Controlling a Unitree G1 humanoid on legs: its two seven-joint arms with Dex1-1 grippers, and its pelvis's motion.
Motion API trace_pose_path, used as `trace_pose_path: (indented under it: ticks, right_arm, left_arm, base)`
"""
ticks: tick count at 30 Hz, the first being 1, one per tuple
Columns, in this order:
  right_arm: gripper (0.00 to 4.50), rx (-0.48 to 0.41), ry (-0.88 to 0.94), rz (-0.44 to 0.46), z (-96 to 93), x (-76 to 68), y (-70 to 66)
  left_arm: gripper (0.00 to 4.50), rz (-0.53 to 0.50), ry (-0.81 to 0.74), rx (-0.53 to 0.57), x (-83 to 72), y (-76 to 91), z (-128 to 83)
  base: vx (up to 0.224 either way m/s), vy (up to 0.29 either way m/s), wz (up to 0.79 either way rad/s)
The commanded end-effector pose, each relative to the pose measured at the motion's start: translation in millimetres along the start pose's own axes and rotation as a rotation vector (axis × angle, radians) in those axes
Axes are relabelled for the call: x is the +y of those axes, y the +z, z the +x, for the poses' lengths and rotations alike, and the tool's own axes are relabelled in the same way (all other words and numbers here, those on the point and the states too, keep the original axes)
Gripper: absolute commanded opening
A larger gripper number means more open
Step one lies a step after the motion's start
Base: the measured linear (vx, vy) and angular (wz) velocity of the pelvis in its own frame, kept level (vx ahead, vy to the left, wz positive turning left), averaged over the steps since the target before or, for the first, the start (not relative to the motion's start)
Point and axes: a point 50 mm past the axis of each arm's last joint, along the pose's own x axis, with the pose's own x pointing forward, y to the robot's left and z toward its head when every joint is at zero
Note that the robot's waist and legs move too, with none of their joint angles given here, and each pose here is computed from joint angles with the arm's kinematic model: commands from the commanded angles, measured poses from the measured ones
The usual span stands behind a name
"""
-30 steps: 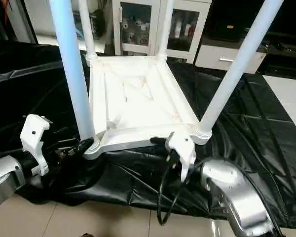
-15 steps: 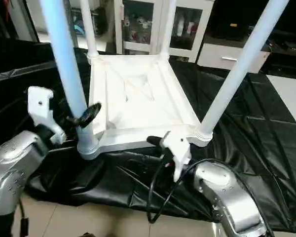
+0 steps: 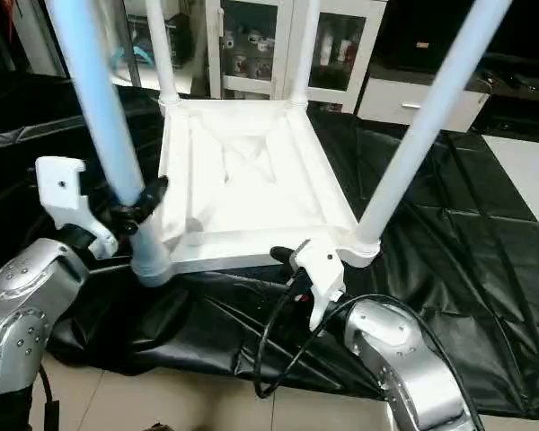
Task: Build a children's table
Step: Flip table
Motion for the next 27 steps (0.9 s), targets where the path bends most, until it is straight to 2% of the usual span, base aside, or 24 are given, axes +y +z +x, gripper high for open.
trace_pose_path:
  ticks: [1,3,5,8,9,13,15,16,19,22,24,26,27]
  right_arm:
    - [4.5,-0.002,-0.029,-0.002,-1.9,-2.8,0.4]
    - [4.5,-0.008,-0.04,0.027,-0.8,-3.2,-0.4]
    - [4.5,0.018,-0.11,0.095,1.7,-9.7,-6.7]
    - [4.5,0.034,-0.205,0.163,3.6,-17.9,-13.8]
    - [4.5,0.033,-0.21,0.174,3.8,-18.2,-14.3]
    - [4.5,-0.017,-0.227,0.302,7.2,-17.6,-15.3]
    - [4.5,-0.031,-0.229,0.338,8.3,-16.9,-15.0]
    - [4.5,-0.049,-0.239,0.397,9.5,-16.8,-14.6]
    - [4.5,-0.056,-0.248,0.426,9.8,-17.4,-14.7]
    - [4.5,-0.099,-0.32,0.572,12.1,-26.5,-16.9]
    - [4.5,-0.123,-0.343,0.619,13.0,-29.8,-16.3]
    - [4.5,-0.204,-0.379,0.725,15.6,-39.2,-10.3]
    - [4.5,-0.211,-0.38,0.733,15.8,-39.9,-9.7]
  left_arm:
    - [3.22,-0.006,0.052,0.008,6.1,-0.7,-3.2]
    - [2.89,-0.038,0.062,-0.004,6.0,0.1,-3.5]
    - [2.85,-0.127,0.074,-0.031,5.4,1.5,-3.2]
    - [2.52,-0.255,0.063,-0.065,3.3,2.2,-2.5]
    - [2.5,-0.265,0.061,-0.068,3.0,2.2,-2.5]
    - [2.49,-0.42,0.006,-0.092,-4.3,-0.7,-3.4]
    - [2.49,-0.45,-0.01,-0.092,-6.5,-1.8,-3.8]
    - [2.49,-0.475,-0.03,-0.089,-9.6,-3.8,-4.8]
    - [2.48,-0.479,-0.041,-0.082,-11.1,-5.1,-5.4]
    - [2.43,-0.491,-0.037,-0.079,-12.4,-7.1,-6.0]
    - [2.42,-0.496,-0.039,-0.078,-12.7,-7.2,-6.2]
    - [2.42,-0.492,-0.045,-0.071,-13.0,-7.5,-6.8]
    - [2.42,-0.493,-0.045,-0.071,-13.0,-7.5,-6.8]
  base:
    - [0.0,0.0,0.0]
    - [0.0,0.0,0.0]
    - [0.0,0.0,0.0]
    - [0.0,0.0,0.0]
    - [0.0,0.0,0.0]
    - [0.0,0.0,0.0]
    - [0.0,0.0,0.0]
    - [0.0,0.0,0.0]
    - [0.0,0.0,0.0]
    - [0.0,0.0,0.0]
    - [0.0,0.0,0.0]
    - [0.0,0.0,0.0]
    - [0.0,0.0,0.0]
